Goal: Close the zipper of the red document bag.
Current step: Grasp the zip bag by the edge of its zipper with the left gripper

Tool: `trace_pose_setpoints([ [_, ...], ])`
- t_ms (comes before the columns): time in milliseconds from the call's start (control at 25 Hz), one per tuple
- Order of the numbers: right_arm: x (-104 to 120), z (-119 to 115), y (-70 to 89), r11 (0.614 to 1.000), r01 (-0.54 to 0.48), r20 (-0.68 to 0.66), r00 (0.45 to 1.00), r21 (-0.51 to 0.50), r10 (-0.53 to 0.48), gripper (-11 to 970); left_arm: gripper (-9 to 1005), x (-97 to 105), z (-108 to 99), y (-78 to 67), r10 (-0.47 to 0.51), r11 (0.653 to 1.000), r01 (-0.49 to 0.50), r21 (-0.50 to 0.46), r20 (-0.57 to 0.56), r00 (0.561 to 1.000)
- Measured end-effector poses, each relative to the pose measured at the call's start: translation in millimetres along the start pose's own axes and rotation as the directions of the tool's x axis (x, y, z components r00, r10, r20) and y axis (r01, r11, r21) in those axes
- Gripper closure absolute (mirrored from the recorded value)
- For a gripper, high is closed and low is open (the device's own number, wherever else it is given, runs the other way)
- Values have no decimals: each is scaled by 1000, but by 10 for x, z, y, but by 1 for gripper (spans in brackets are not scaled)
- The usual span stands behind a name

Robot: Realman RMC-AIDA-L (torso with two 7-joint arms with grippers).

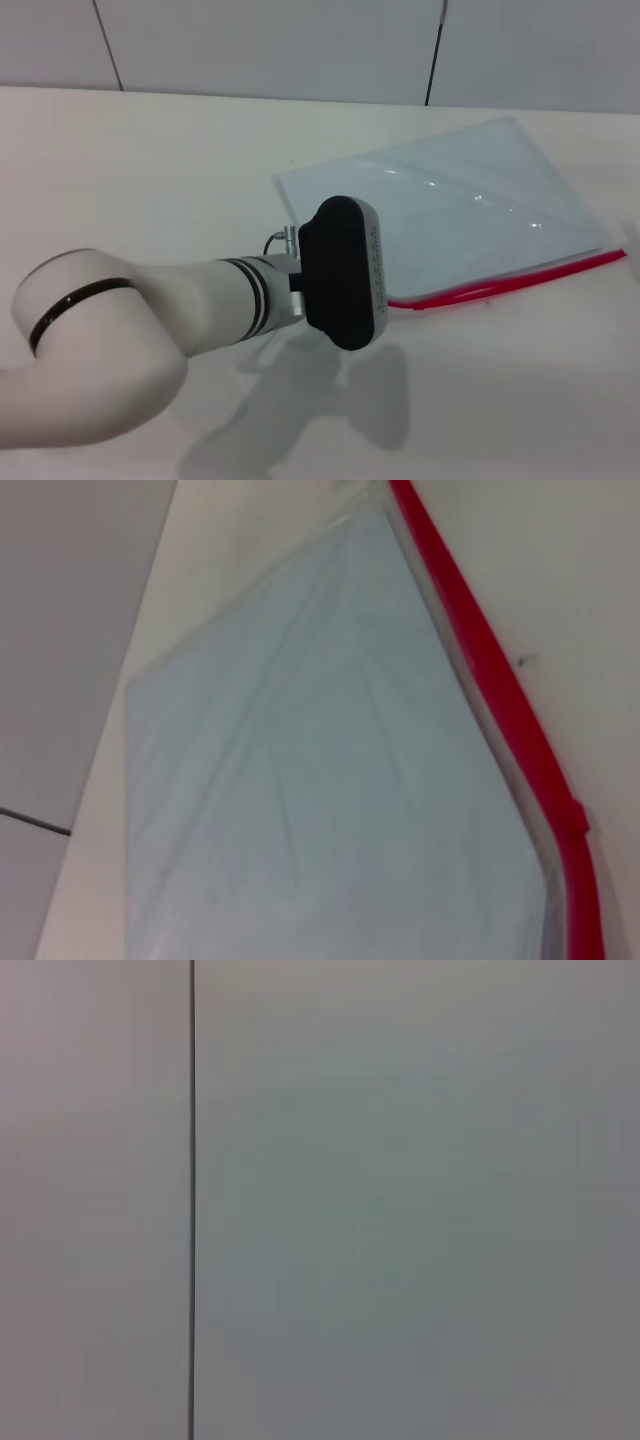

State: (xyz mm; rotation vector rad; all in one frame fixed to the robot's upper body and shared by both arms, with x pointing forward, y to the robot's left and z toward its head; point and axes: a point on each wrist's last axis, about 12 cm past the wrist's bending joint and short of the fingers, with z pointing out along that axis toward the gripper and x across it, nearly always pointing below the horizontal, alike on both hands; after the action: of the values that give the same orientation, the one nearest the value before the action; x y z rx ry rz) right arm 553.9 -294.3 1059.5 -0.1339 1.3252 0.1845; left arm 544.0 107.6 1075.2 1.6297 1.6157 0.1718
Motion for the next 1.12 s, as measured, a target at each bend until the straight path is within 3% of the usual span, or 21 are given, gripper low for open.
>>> trace_pose_setpoints([
  [320,-4,-2,-1,1000,2,3,1000,-2,-2,255,461,30,29,-40,41,999,-40,-25,32,999],
  [640,6,-5,39,999,22,-6,1000,-43,-22,255,700,72,48,-67,58,998,-57,-33,37,998],
  [800,6,65,123,984,76,-20,997,-160,-80,257,784,93,41,-84,50,997,-47,-54,57,997],
  [960,12,156,270,915,167,-26,982,-366,-190,263,869,156,16,-90,60,992,-49,-116,97,993],
  [1120,39,214,466,768,244,-2,952,-592,-305,283,940,216,-27,-117,101,978,-72,-198,142,985],
])
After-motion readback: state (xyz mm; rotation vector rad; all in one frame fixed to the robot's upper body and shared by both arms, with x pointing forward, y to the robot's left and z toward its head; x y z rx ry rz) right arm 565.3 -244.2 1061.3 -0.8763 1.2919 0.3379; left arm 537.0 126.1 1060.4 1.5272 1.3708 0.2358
